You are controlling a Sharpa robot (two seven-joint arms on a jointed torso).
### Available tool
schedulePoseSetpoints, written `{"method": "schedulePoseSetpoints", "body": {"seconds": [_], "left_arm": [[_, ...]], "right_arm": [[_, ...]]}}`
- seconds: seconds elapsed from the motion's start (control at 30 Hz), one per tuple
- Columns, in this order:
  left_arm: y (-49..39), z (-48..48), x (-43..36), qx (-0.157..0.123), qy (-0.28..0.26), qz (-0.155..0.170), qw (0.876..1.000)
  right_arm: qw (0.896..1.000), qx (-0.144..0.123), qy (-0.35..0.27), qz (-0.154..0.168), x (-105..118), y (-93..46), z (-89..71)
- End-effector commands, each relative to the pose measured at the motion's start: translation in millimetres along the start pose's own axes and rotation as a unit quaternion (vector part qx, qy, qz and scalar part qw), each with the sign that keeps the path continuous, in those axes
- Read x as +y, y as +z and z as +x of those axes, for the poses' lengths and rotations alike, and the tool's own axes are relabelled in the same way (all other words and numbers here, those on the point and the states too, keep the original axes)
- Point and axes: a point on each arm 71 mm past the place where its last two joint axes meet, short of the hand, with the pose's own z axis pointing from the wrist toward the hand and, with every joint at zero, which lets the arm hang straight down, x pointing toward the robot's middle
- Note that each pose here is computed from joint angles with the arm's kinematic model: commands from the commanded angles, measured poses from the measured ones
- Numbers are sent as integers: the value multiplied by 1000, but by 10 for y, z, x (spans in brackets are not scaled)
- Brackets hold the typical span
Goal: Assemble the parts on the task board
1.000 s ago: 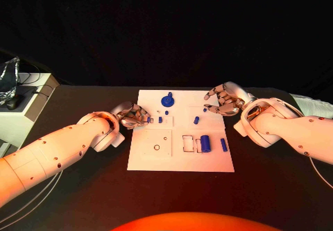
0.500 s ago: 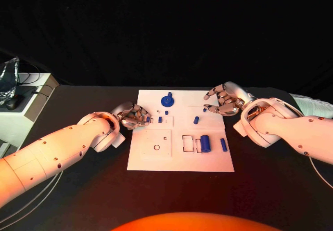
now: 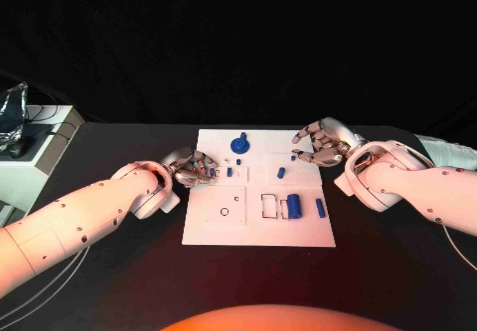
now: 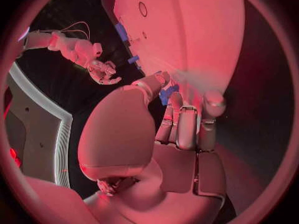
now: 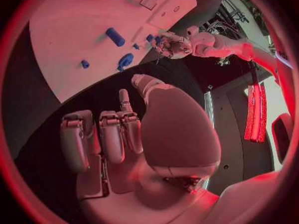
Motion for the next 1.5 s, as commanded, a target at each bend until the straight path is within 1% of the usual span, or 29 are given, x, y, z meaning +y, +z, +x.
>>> {"method": "schedulePoseSetpoints", "body": {"seconds": [0.03,0.1,0.23,0.27,0.33,0.4,0.47,0.57,0.7,0.83,0.9,0.93,1.03,1.13,1.17,1.23,1.33,1.5], "left_arm": [[-11,35,-73,21,-13,17,1000],[-16,20,-114,22,-16,22,999],[-31,-55,-221,15,-23,34,999],[-38,-86,-246,11,-25,36,999],[-53,-179,-295,3,-29,38,999],[-72,-270,-322,-5,-30,34,999],[-88,-357,-332,-7,-27,22,999],[-90,-502,-340,-14,-13,-4,1000],[-68,-622,-366,-13,15,-42,999],[-28,-694,-428,2,48,-80,996],[-1,-717,-469,15,67,-100,993],[2,-720,-473,16,69,-102,992],[59,-759,-564,39,100,-131,986],[116,-824,-673,51,127,-152,979],[142,-857,-717,59,140,-165,975],[177,-890,-764,74,159,-184,967],[223,-907,-800,93,176,-205,958],[280,-852,-813,130,176,-223,950]], "right_arm": [[1000,0,-4,-5,9,0,4],[1000,0,-4,-5,9,1,4],[1000,0,-4,-5,9,4,6],[1000,0,-4,-5,8,5,6],[1000,0,-4,-4,6,7,7],[1000,0,-4,-4,4,9,7],[1000,1,-5,-3,1,11,8],[1000,1,-5,-1,-5,14,8],[1000,2,-5,0,-7,19,11],[1000,3,-6,2,-11,25,14],[1000,3,-6,3,-13,29,16],[1000,3,-6,3,-13,30,17],[1000,4,-6,4,-12,36,21],[1000,5,-6,4,-6,42,28],[1000,5,-6,4,-4,45,31],[1000,5,-6,3,0,48,35],[1000,5,-6,3,5,51,38],[1000,2,-5,1,15,55,39]]}}
